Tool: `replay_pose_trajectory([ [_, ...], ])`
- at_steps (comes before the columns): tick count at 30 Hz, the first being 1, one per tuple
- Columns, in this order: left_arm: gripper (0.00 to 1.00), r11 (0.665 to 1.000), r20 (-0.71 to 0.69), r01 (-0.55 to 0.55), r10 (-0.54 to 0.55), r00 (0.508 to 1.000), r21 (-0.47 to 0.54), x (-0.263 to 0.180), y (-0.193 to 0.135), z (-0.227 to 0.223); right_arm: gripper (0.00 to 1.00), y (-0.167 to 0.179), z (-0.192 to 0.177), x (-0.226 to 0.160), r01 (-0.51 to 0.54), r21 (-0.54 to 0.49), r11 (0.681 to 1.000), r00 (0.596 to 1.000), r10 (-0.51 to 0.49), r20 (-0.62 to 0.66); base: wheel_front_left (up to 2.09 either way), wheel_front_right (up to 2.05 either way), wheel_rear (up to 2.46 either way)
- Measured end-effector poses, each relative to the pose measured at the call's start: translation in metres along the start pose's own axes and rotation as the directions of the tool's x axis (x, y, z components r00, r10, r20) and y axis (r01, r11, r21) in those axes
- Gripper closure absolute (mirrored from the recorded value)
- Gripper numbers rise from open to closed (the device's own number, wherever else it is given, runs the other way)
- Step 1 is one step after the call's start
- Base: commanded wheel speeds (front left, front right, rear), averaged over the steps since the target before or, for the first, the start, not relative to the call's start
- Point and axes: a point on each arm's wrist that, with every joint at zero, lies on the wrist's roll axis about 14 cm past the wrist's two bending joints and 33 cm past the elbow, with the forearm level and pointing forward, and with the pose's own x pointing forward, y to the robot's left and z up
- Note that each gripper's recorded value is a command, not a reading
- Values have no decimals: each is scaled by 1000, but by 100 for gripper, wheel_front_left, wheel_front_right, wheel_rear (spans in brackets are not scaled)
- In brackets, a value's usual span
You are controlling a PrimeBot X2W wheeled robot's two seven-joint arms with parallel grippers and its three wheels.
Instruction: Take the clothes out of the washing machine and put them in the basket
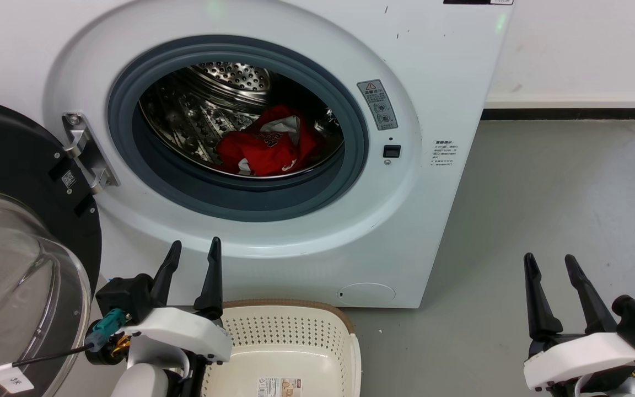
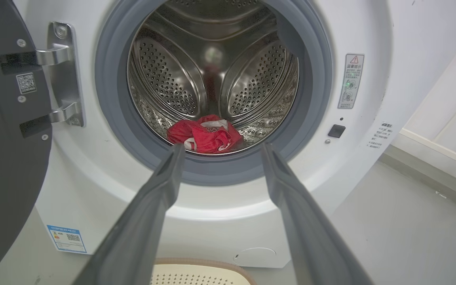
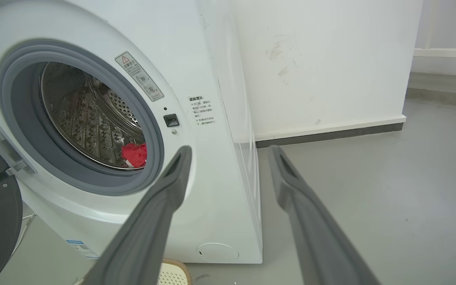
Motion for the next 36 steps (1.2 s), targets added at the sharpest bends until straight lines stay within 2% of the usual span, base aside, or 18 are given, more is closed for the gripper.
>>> replay_pose_trajectory([
  [20, 0, 983, 24, 17, -22, 999, 185, 0, -3, 2, 0, 7, 2, -3, -32, -173, 984, 999, 34, 10, 0, 0, 0],
  [36, 0, 963, 41, 21, -33, 999, 269, -1, -4, 4, 0, 10, 2, -5, -49, -263, 963, 998, 54, 13, 0, 0, 0],
])
